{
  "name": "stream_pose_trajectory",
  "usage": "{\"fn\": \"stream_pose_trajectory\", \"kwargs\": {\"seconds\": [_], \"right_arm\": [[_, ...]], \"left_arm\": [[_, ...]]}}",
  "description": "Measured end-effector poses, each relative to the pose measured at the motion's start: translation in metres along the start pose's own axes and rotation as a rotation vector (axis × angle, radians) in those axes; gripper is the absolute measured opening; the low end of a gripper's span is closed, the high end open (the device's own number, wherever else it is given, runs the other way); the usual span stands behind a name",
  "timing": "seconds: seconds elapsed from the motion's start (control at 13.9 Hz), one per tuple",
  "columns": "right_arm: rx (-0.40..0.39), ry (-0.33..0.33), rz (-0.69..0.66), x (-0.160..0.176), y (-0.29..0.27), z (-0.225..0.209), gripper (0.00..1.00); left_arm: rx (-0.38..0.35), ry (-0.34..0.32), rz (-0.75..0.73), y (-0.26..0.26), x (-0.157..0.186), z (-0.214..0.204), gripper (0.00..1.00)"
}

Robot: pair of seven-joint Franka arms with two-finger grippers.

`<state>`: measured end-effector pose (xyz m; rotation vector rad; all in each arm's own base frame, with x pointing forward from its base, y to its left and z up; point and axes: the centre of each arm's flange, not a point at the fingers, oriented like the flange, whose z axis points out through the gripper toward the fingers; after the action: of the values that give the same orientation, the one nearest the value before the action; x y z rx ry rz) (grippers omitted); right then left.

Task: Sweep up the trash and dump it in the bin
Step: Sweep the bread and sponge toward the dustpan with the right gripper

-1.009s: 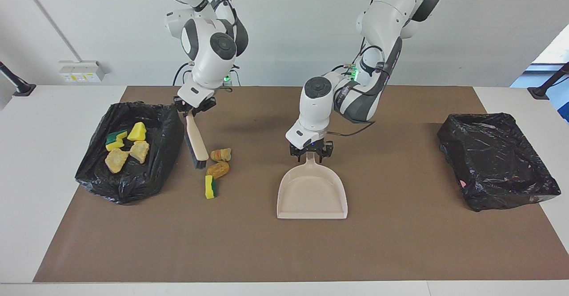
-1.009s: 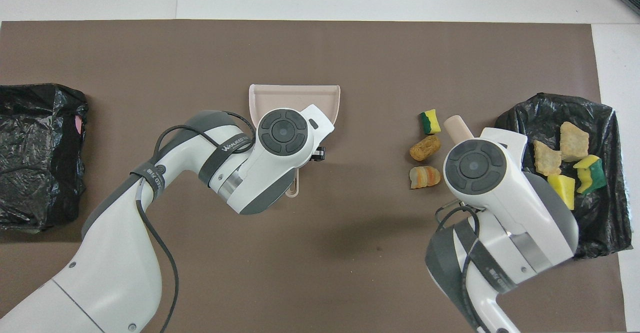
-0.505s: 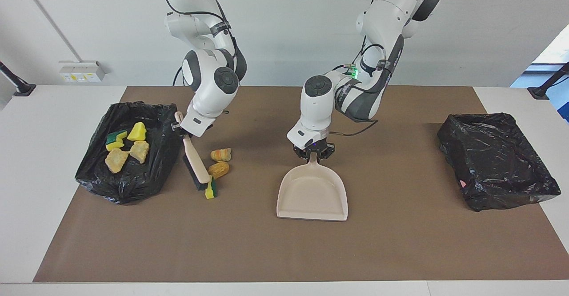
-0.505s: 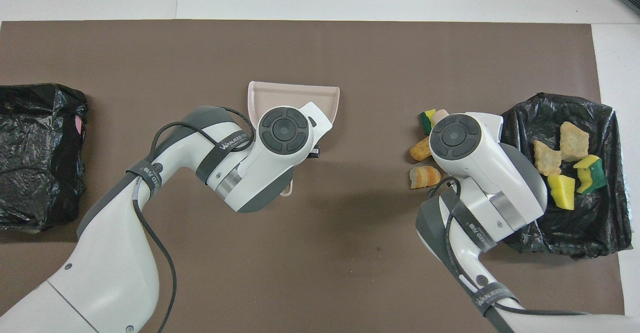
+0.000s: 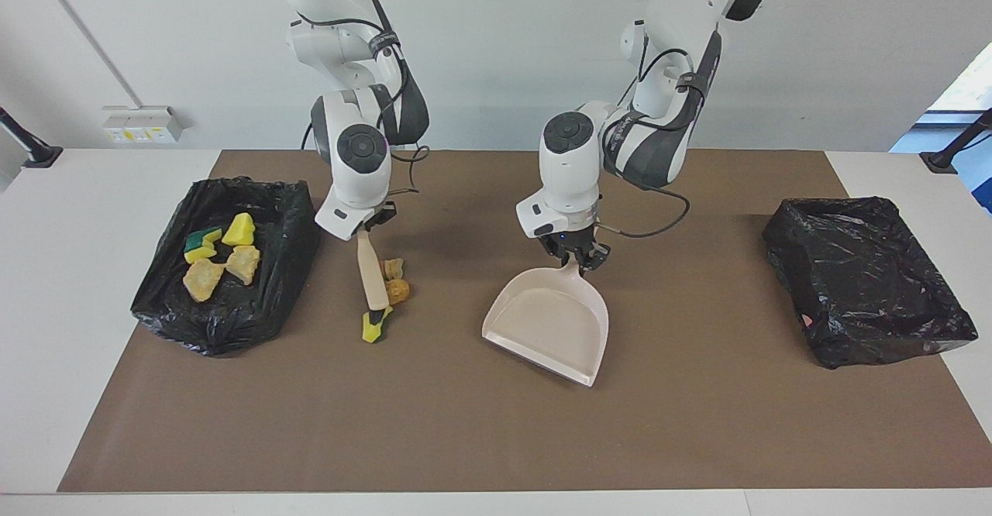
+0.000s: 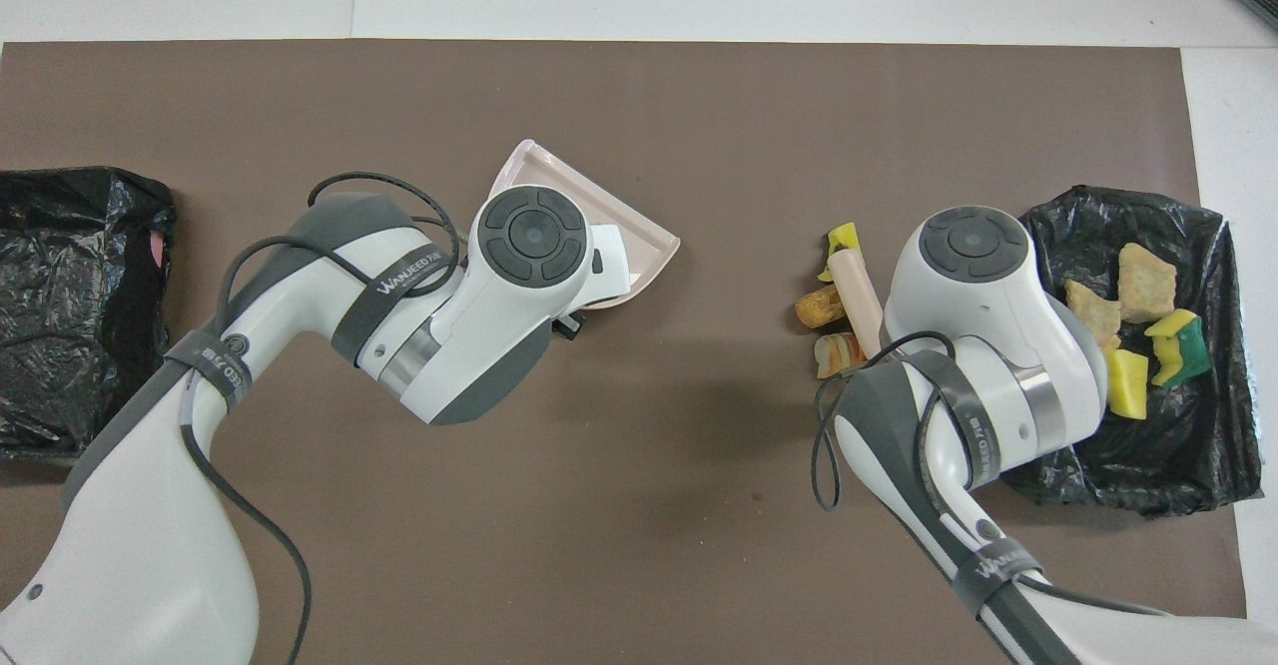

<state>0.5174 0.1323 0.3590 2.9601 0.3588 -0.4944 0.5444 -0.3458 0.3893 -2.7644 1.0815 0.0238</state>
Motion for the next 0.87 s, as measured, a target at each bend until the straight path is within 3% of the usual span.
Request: {"fn": "stream_pose_trajectory", "kwargs": {"seconds": [0.14, 0.5, 0.72, 0.87], "right_arm": [[0.070, -0.012, 0.018, 0.001, -0.010, -0.013, 0.25], [0.091, 0.015, 0.099, 0.010, -0.002, -0.073, 0.25], [0.031, -0.005, 0.143, 0.009, 0.026, -0.063, 0.25], [0.003, -0.060, 0.121, 0.003, 0.016, -0.039, 0.25]], "left_arm": [[-0.002, -0.014, 0.173, -0.007, -0.003, 0.004, 0.33], [-0.012, -0.028, 0.535, -0.008, -0.008, 0.015, 0.33], [-0.006, -0.031, 0.608, 0.002, -0.014, 0.015, 0.33], [0.003, -0.020, 0.634, 0.013, -0.018, 0.015, 0.33]]}}
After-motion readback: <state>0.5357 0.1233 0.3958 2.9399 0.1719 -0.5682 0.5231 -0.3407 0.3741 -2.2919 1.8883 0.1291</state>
